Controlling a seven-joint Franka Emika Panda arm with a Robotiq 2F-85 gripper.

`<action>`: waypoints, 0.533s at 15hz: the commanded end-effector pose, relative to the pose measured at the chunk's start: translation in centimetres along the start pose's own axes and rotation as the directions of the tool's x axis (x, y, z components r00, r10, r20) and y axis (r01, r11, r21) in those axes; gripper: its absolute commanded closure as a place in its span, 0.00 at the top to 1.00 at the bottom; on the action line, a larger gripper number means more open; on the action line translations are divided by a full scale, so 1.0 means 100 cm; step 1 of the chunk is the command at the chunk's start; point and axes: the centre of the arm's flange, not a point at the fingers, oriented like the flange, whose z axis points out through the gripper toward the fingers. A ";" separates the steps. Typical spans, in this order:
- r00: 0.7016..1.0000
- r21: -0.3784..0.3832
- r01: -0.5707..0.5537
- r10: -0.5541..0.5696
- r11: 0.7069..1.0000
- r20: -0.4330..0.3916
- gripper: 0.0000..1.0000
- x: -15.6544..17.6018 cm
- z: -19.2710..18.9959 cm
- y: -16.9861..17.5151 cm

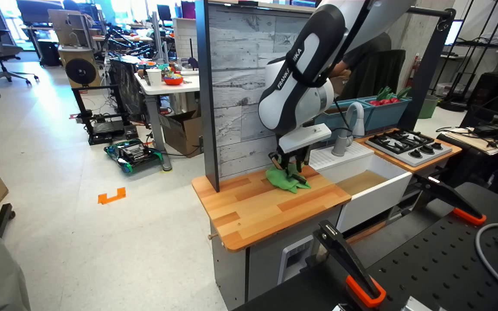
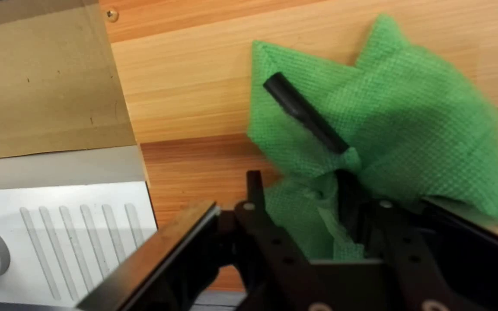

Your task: Fold the green towel from left to right then bottom to top

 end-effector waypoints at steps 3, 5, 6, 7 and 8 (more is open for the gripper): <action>1.000 0.000 0.005 -0.005 1.000 -0.016 0.93 -0.002 -0.006 -0.004; 1.000 0.003 0.009 -0.009 1.000 -0.016 1.00 -0.004 -0.008 -0.005; 1.000 0.004 0.009 -0.009 1.000 -0.017 1.00 -0.005 -0.009 -0.005; 1.000 0.005 0.004 -0.004 1.000 -0.021 1.00 -0.006 -0.010 -0.006; 1.000 0.010 0.005 -0.005 1.000 -0.021 1.00 -0.008 -0.010 -0.005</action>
